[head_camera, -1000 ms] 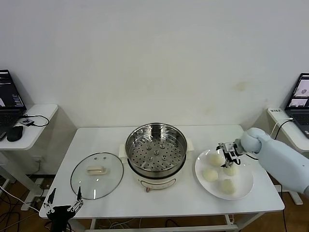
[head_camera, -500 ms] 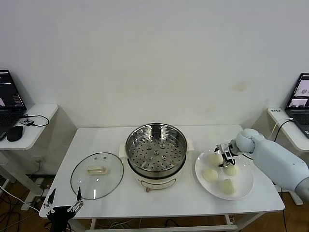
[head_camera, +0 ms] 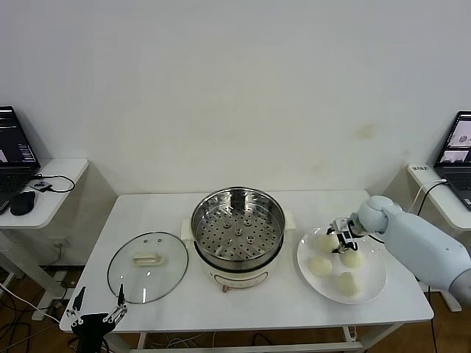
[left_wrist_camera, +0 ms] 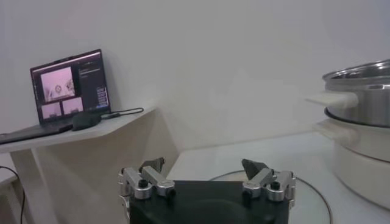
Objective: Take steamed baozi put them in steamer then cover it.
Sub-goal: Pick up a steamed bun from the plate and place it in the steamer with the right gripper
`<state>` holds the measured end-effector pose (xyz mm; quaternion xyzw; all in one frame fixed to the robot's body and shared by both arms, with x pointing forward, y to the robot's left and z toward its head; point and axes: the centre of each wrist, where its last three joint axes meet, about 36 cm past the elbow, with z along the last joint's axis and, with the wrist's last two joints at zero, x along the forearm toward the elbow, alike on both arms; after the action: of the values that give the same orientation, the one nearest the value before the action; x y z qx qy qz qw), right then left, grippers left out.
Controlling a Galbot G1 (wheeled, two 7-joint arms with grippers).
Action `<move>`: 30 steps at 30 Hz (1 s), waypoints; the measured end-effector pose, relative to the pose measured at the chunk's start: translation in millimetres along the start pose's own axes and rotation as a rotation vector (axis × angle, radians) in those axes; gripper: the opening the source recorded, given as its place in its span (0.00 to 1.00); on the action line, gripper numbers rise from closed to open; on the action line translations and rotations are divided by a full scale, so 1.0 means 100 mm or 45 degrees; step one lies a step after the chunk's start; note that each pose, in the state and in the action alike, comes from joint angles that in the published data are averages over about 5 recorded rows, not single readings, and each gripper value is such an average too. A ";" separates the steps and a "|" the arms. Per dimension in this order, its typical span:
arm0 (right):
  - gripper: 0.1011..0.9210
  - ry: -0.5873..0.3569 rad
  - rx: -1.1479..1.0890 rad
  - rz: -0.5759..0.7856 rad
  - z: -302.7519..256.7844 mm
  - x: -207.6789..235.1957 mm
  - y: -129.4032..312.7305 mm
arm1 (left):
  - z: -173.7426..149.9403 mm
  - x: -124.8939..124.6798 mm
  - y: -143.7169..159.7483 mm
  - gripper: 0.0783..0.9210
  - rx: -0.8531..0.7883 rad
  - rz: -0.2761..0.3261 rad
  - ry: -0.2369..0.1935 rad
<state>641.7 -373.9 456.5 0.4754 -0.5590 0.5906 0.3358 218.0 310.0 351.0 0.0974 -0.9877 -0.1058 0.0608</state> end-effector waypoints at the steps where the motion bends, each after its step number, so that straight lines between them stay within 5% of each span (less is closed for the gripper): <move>1: 0.63 -0.003 0.001 0.004 0.00 0.04 -0.02 | 0.00 0.00 0.00 0.88 -0.001 0.001 -0.001; 15: 0.64 -0.104 0.060 0.162 -0.23 1.10 -0.52 | -0.01 -0.08 0.01 0.88 0.001 0.022 -0.013; 30: 0.65 -0.287 0.302 0.279 -1.22 1.86 -1.23 | 0.00 -0.15 0.05 0.88 0.020 0.035 -0.020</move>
<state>673.6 -261.2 682.2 0.5110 -0.5681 0.6282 0.1463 232.1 318.2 350.7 0.0834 -0.9902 -0.0981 0.0538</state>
